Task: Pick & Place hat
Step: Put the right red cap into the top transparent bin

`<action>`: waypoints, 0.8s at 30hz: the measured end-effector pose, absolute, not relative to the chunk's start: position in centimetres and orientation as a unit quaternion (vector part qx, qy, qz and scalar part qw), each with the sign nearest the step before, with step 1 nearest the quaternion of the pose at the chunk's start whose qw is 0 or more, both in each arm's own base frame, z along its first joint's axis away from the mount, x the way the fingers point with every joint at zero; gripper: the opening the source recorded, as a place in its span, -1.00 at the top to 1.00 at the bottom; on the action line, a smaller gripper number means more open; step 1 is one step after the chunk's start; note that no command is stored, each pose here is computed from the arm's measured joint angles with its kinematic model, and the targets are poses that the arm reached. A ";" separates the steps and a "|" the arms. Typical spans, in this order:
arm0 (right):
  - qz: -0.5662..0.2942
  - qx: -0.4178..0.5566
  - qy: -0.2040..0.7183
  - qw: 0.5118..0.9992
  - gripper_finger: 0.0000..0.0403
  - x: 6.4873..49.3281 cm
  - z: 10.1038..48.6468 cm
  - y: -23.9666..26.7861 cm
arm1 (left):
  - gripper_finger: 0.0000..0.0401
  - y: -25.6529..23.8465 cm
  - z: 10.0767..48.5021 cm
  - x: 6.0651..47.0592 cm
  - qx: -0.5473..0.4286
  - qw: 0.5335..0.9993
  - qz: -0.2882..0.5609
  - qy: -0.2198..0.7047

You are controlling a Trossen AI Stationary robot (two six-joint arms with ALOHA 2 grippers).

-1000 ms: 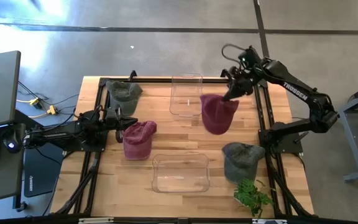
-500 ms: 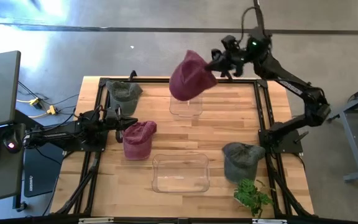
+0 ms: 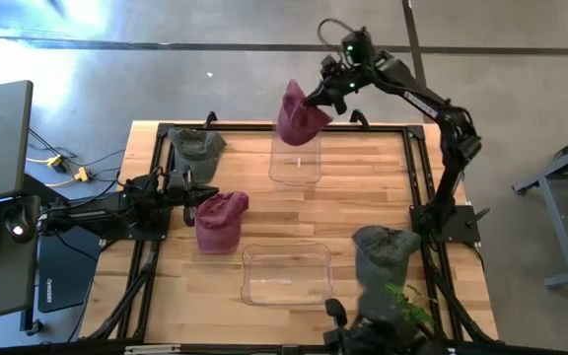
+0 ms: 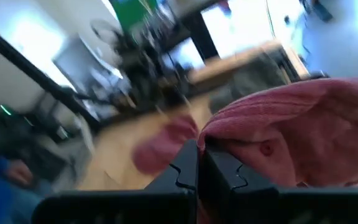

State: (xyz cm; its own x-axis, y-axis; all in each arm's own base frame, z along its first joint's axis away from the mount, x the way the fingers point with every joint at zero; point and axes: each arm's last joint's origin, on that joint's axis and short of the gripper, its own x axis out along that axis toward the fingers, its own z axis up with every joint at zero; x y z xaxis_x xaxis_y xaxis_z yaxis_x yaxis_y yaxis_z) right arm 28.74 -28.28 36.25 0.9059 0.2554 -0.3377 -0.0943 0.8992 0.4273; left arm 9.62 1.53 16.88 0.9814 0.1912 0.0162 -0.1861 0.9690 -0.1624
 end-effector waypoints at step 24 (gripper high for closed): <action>0.083 -0.398 0.427 0.807 0.93 35.3 31.9 -24.5 | 1.00 1.5 16.9 9.6 -0.080 0.992 0.095 -0.016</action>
